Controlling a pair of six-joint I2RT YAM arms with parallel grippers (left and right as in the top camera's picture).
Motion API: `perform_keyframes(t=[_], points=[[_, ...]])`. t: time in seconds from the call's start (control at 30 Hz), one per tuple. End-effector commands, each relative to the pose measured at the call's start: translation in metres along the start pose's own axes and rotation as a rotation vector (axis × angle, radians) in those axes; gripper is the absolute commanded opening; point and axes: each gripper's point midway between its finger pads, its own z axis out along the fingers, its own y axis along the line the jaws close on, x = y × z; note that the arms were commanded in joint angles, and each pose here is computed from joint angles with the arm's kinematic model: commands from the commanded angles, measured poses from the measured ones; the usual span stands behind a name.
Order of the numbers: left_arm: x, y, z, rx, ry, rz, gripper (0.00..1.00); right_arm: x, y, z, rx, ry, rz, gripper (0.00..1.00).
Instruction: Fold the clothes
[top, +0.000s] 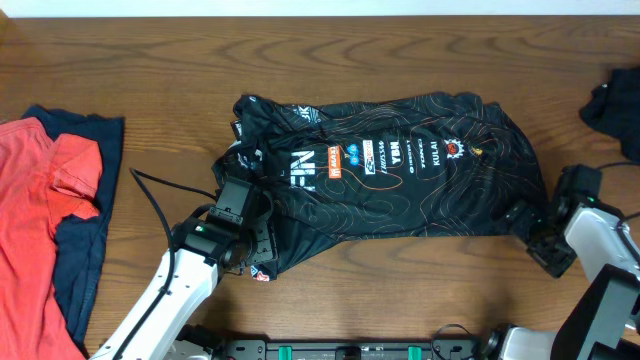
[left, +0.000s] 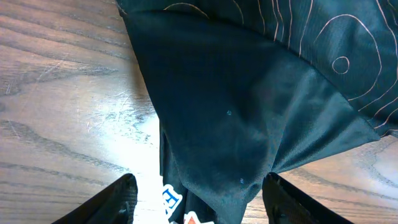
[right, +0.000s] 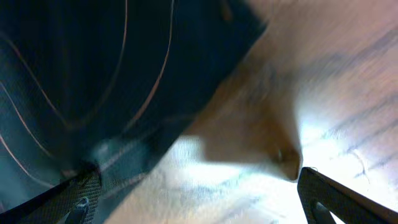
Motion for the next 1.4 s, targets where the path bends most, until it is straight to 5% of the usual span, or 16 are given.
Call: perform_keyframes(t=[0.0,0.13,0.4,0.7,0.77,0.83,0.9,1.37], points=[[0.003,-0.001,0.0,0.011,0.011,-0.007,0.67,-0.01,-0.005,-0.003,-0.009,-0.032,0.071,0.99],[0.002,-0.002,0.0,0.013,0.007,-0.007,0.7,-0.022,-0.001,-0.003,-0.033,-0.076,0.076,0.99],[0.001,-0.003,0.0,0.016,0.002,-0.007,0.72,-0.04,0.009,-0.003,-0.074,-0.142,0.068,0.7],[0.003,-0.002,0.0,0.012,0.008,-0.007,0.73,-0.033,0.011,0.022,-0.072,-0.076,0.074,0.57],[0.002,-0.002,0.0,0.012,0.008,-0.007,0.73,-0.031,0.011,0.028,-0.064,-0.06,0.076,0.44],[0.002,-0.002,0.0,0.012,0.008,-0.007,0.73,-0.03,0.01,0.034,-0.058,-0.046,0.075,0.16],[0.003,-0.002,0.0,0.012,0.008,-0.007,0.73,-0.028,0.009,0.038,-0.053,-0.036,0.075,0.01],[0.036,0.006,0.019,0.026,0.117,-0.03,0.79,-0.024,0.01,0.038,-0.061,-0.019,0.075,0.01]])
